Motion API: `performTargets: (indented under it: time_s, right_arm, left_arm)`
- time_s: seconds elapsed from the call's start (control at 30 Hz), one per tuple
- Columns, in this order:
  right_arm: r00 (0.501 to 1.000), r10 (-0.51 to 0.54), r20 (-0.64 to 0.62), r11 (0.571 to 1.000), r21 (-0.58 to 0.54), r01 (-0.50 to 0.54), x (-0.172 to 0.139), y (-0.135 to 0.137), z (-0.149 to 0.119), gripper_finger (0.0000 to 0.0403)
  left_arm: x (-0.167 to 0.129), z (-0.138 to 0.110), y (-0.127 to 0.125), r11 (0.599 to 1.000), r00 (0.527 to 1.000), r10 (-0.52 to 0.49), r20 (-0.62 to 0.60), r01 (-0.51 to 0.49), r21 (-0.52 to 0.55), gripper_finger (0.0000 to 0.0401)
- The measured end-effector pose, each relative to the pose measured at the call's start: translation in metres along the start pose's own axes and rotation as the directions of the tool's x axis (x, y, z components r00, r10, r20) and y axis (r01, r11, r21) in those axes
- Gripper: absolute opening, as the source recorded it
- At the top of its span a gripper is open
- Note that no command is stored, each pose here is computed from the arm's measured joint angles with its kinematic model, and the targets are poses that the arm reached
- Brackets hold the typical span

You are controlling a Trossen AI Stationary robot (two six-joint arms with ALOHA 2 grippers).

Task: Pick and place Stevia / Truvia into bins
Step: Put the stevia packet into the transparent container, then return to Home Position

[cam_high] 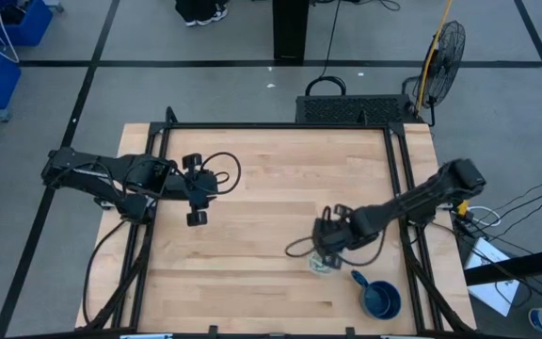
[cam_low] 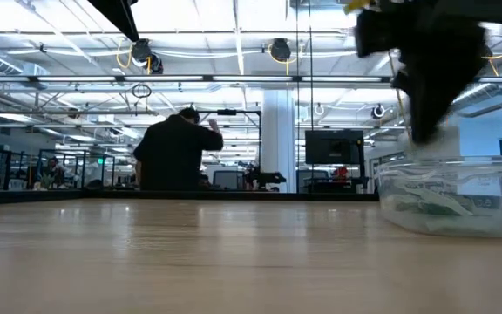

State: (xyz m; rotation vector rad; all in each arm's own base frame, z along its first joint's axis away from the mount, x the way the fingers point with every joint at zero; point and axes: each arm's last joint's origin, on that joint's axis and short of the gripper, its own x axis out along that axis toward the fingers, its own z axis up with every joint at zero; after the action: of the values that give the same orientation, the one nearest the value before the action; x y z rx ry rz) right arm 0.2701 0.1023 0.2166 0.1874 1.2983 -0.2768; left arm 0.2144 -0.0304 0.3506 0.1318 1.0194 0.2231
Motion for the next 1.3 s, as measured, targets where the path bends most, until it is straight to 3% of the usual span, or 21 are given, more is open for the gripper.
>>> performTargets:
  time_s: [0.23, 0.33, 0.5, 0.67, 0.77, 0.83, 0.9, 1.07, 1.2, 1.3]
  right_arm:
    - [0.981, 0.145, 0.126, 0.989, -0.003, -0.145, 0.018, 0.000, -0.022, 0.0134]
    - [0.976, 0.159, 0.151, 0.987, -0.054, -0.152, 0.010, -0.006, -0.022, 0.0153]
    - [0.949, 0.196, 0.246, 0.977, -0.136, -0.167, -0.021, -0.030, -0.017, 0.0157]
    - [0.896, 0.261, 0.359, 0.959, -0.205, -0.197, -0.063, -0.057, -0.026, 0.0150]
    - [0.852, 0.293, 0.434, 0.954, -0.193, -0.229, -0.083, -0.069, -0.033, 0.0149]
    - [0.810, 0.316, 0.494, 0.947, -0.216, -0.238, -0.093, -0.073, -0.037, 0.0150]
    - [0.773, 0.335, 0.538, 0.933, -0.306, -0.192, -0.100, -0.079, -0.044, 0.0152]
    - [0.623, 0.389, 0.679, 0.914, -0.368, -0.169, -0.106, -0.098, -0.062, 0.0152]
    - [0.441, 0.536, 0.720, 0.842, -0.495, -0.215, -0.089, -0.104, -0.080, 0.0151]
    - [0.278, 0.637, 0.719, 0.770, -0.614, -0.177, -0.080, -0.107, -0.090, 0.0150]
  left_arm:
    - [0.000, 0.002, 0.000, 0.999, 1.000, -0.002, 0.019, 0.003, -0.035, 0.0157]
    - [0.000, 0.002, 0.000, 1.000, 1.000, -0.004, 0.018, 0.004, -0.007, 0.0157]
    - [-0.002, -0.005, 0.000, 0.997, 0.997, -0.057, -0.051, 0.054, -0.063, 0.0157]
    - [-0.022, -0.028, 0.014, 0.966, 0.993, 0.050, -0.111, -0.076, -0.249, 0.0157]
    - [-0.043, -0.046, 0.025, 0.924, 0.988, 0.143, -0.054, -0.153, -0.351, 0.0157]
    - [-0.056, -0.059, 0.032, 0.894, 0.981, 0.192, 0.035, -0.160, -0.418, 0.0157]
    - [-0.063, -0.072, 0.035, 0.888, 0.972, 0.202, 0.121, -0.129, -0.441, 0.0157]
    - [-0.058, -0.111, 0.037, 0.883, 0.941, 0.131, 0.313, 0.033, -0.468, 0.0157]
    - [-0.036, -0.137, 0.032, 0.854, 0.859, 0.045, 0.510, 0.232, -0.466, 0.0157]
    - [-0.017, -0.148, 0.024, 0.871, 0.758, -0.027, 0.652, 0.339, -0.357, 0.0157]
